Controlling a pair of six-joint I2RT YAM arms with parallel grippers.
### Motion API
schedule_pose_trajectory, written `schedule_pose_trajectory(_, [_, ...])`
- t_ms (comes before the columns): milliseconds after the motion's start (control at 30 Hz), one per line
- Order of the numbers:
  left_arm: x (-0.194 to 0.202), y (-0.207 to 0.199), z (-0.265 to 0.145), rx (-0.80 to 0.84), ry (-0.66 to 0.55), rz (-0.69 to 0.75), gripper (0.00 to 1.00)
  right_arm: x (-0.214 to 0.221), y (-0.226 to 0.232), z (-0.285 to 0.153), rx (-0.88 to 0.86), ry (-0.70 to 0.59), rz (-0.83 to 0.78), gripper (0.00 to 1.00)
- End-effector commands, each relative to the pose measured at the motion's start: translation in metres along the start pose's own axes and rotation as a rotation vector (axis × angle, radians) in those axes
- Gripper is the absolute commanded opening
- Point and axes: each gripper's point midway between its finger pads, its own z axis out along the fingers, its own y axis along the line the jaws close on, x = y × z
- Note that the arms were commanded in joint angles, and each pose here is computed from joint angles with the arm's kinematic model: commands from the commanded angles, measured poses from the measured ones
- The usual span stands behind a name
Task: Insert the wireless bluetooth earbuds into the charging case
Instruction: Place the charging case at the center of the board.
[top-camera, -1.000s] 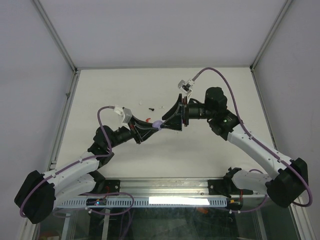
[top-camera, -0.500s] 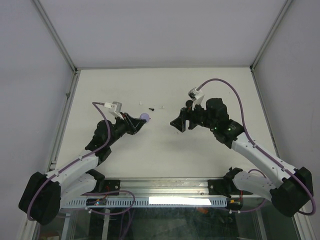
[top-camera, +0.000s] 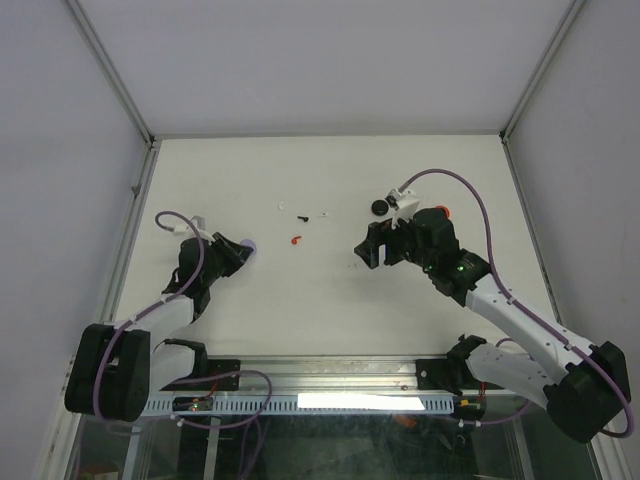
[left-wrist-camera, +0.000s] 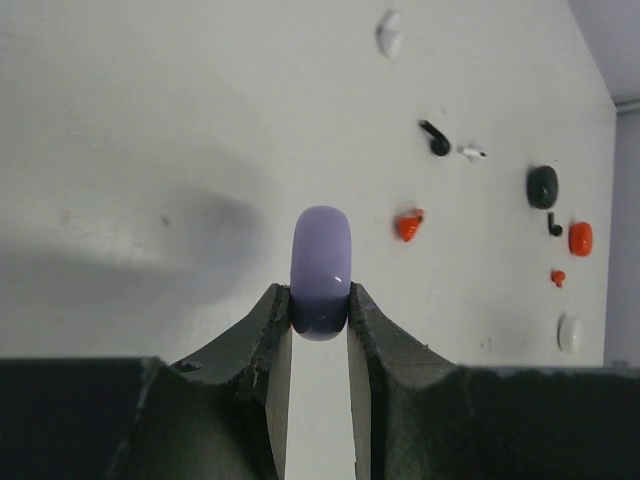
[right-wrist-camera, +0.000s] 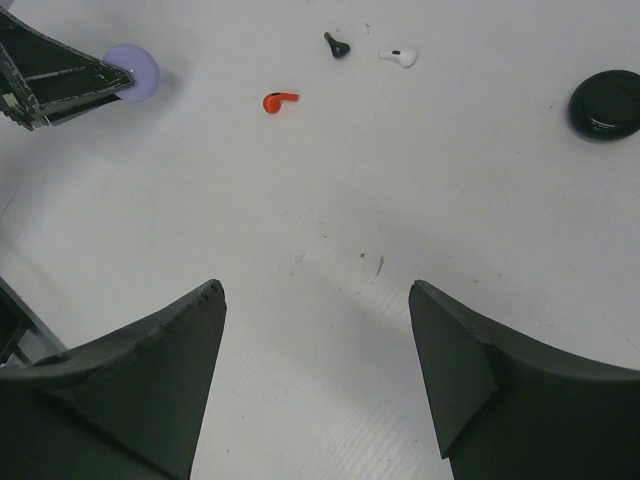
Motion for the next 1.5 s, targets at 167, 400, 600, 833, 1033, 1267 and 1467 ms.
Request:
schedule_pose_trajectory(167, [-0.025,0.035,0.017,-0.061,-0.037,-0.119,0.14,-0.015,-0.002,-0.003,0.014,-0.069,-0.014,0.77])
schedule_pose_trajectory(400, [-0.022,0.058,0.017,-0.143,-0.03,-0.174,0.42,-0.016,-0.006,-0.005,0.036,-0.068,-0.013,0.77])
schedule_pose_trajectory(600, [-0.026,0.066,0.001,-0.217,-0.058,-0.172,0.68,-0.016,-0.011,-0.006,0.07,-0.062,-0.005,0.78])
schedule_pose_trajectory(833, [-0.036,0.063,-0.023,-0.29,-0.076,-0.15,0.81,-0.014,-0.029,-0.01,0.175,-0.052,0.016,0.8])
schedule_pose_trajectory(1033, [-0.062,0.027,-0.049,-0.244,-0.095,-0.087,0.97,-0.007,-0.055,-0.014,0.302,-0.004,0.059,0.84])
schedule_pose_trajectory(1267, [-0.104,-0.03,-0.079,-0.126,-0.129,0.135,0.99,0.002,-0.097,-0.015,0.478,0.031,0.135,0.89])
schedule_pose_trajectory(1467, [-0.141,-0.072,-0.102,-0.028,-0.208,0.408,0.99,0.012,-0.147,-0.025,0.656,0.038,0.225,0.91])
